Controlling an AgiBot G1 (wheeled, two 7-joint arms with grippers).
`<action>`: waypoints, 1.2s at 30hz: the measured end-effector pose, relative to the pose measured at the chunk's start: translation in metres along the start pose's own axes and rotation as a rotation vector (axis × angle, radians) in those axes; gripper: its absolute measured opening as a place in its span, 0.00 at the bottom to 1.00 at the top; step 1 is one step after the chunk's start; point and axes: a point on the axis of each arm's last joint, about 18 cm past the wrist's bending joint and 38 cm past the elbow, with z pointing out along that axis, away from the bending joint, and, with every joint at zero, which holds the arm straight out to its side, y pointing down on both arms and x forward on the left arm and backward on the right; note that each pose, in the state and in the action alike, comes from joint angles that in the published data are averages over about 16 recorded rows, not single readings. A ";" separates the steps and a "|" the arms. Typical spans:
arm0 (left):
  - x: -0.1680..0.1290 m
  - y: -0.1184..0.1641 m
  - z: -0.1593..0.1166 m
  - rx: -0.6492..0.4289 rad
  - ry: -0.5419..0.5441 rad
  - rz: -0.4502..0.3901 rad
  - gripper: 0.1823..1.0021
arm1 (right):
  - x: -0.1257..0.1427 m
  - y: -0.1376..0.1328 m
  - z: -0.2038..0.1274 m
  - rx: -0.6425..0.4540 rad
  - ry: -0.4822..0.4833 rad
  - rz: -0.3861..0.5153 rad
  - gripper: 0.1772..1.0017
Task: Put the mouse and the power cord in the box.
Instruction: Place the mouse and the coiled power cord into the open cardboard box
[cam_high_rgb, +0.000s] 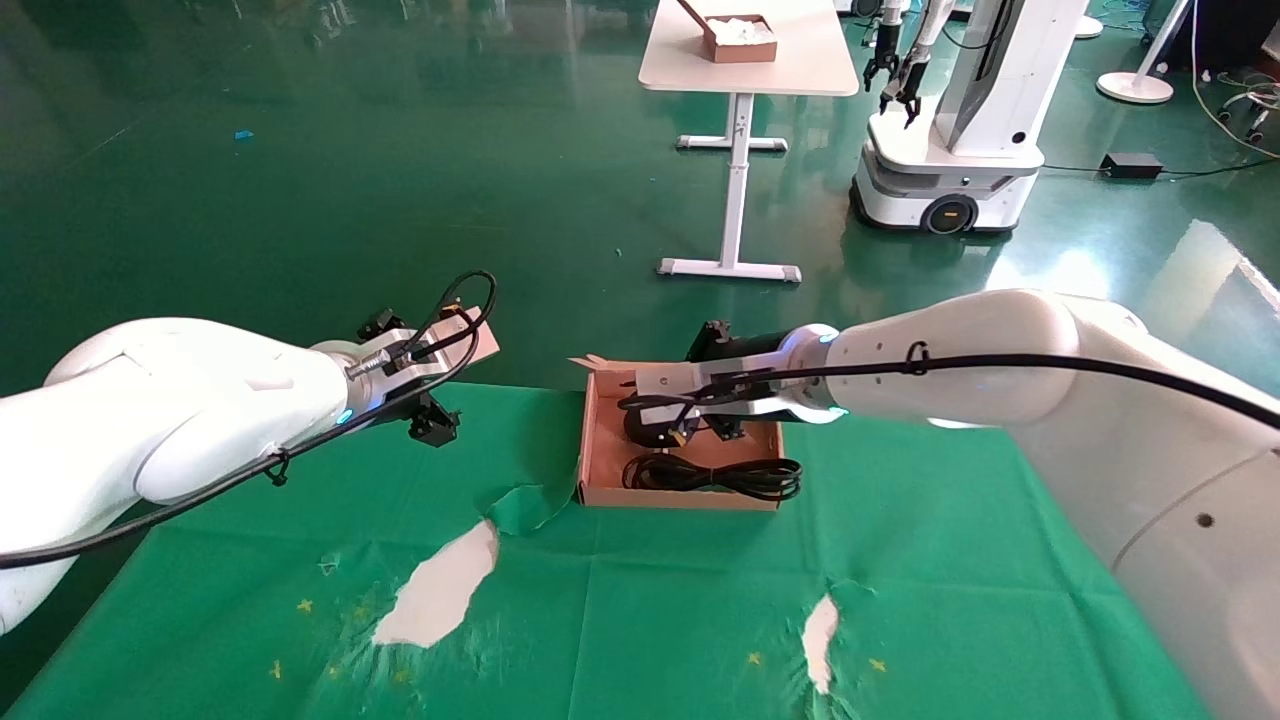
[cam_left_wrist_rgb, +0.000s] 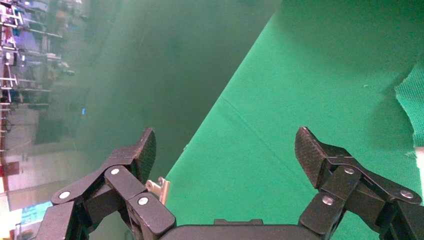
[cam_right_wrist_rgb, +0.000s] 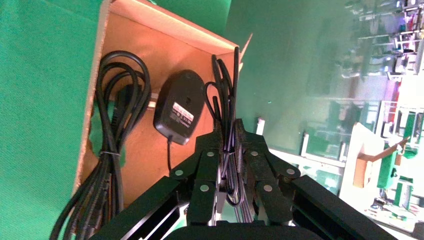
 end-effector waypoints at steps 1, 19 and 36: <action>0.000 0.000 0.000 0.000 0.000 0.000 1.00 | 0.000 0.000 0.000 -0.001 0.000 0.000 0.06; 0.001 0.000 0.000 0.000 0.001 0.000 1.00 | -0.003 0.001 -0.005 0.033 -0.006 0.036 0.31; 0.001 0.000 0.000 0.000 0.002 0.000 1.00 | -0.054 0.016 -0.038 0.267 -0.077 0.397 0.76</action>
